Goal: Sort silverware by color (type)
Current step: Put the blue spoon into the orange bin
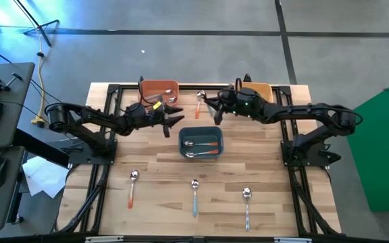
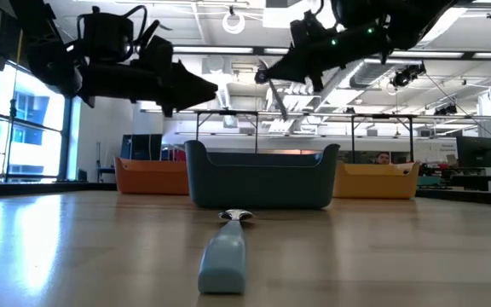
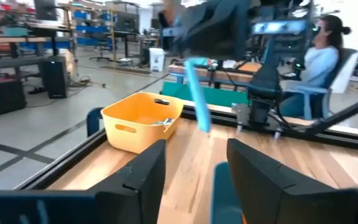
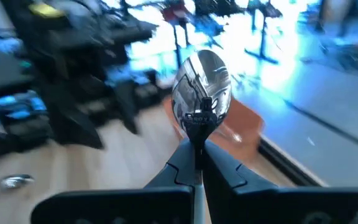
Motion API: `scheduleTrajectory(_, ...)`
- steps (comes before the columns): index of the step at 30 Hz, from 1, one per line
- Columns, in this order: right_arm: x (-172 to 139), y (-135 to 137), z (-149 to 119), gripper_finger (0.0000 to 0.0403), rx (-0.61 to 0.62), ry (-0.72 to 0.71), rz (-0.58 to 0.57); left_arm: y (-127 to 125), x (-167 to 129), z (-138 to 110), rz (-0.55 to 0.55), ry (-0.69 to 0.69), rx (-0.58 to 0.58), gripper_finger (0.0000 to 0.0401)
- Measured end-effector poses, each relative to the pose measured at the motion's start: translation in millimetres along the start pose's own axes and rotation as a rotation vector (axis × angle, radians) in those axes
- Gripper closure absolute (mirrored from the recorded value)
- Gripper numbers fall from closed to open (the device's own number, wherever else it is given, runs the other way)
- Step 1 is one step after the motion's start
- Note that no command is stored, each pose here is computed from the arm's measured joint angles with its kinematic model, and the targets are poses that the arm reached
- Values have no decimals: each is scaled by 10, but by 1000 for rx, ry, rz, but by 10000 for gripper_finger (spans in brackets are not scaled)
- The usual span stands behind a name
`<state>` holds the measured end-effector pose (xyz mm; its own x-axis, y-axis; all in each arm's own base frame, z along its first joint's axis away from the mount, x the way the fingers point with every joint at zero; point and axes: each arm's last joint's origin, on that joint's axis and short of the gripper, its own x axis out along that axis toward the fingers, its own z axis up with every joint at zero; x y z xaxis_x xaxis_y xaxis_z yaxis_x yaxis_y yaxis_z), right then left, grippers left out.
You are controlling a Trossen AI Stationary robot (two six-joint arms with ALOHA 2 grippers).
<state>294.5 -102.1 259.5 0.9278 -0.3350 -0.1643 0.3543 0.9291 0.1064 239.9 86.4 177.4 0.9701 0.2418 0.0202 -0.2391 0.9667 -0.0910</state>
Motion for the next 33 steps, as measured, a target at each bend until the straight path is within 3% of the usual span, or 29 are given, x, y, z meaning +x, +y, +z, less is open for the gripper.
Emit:
scheduleTrajectory(6, 91, 35, 45, 402, -18, -129, 91, -114, 183, 59, 39, -27, 40, 215)
scheduleTrajectory(13, 125, 71, 48, 402, -31, -177, 120, -154, 470, 174, 44, -61, 59, 204)
scheduleTrajectory(25, 122, 79, 57, 402, -75, -189, 132, -170, 845, 301, -28, -69, -7, 205)
scheduleTrajectory(29, 122, 79, 57, 402, -75, -189, 132, -172, 909, 315, -41, -76, -7, 231)
scheduleTrajectory(33, 121, 80, 61, 402, -94, -194, 124, -168, 917, 320, -33, -78, -7, 293)
